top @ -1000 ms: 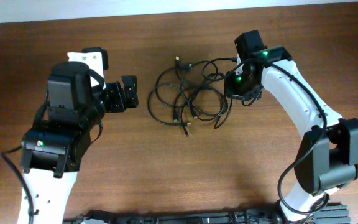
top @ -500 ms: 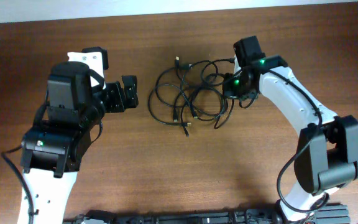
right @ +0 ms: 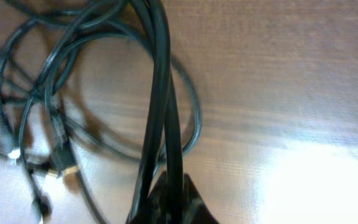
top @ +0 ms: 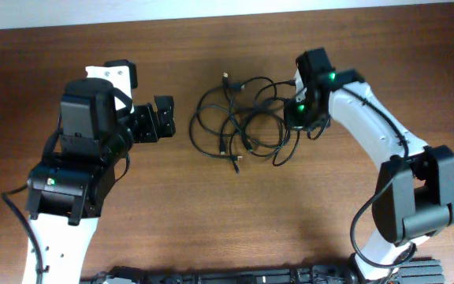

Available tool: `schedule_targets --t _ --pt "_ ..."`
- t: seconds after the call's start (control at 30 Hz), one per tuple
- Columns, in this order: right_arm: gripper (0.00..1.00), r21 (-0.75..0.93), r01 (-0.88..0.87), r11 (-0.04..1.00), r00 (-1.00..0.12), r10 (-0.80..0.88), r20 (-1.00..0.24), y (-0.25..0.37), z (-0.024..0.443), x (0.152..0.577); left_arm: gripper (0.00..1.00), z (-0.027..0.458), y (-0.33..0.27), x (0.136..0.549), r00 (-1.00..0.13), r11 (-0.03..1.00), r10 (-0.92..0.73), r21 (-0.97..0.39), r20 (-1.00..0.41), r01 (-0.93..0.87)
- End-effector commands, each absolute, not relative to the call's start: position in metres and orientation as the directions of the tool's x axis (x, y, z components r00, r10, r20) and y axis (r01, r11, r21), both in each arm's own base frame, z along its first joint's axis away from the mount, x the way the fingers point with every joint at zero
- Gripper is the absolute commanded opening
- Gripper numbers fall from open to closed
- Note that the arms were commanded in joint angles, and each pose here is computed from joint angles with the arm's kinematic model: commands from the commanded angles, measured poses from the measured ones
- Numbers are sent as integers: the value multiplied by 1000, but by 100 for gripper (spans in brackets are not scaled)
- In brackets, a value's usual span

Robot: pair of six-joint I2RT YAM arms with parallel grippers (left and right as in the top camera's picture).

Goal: Untangle cables
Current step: 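Lift the grasped cable with the right gripper and carry it off the table's right edge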

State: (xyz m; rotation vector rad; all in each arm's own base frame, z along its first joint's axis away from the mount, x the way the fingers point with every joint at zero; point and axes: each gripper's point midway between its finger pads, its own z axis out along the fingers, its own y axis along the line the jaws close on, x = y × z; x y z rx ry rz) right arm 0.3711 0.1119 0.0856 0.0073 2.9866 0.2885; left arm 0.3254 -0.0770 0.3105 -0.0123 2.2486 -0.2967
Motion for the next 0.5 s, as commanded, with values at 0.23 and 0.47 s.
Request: schedule_targets --t 0.23,0.47 --pt "4 210 -208 955 -759 -22 -650 123 367 413 99 315 -73 327 -629 976 -100 -200 -771 90" --pt "4 245 -341 908 -530 30 -848 130 482 383 99 315 -73 327 -629 976 -100 -200 -771 90"
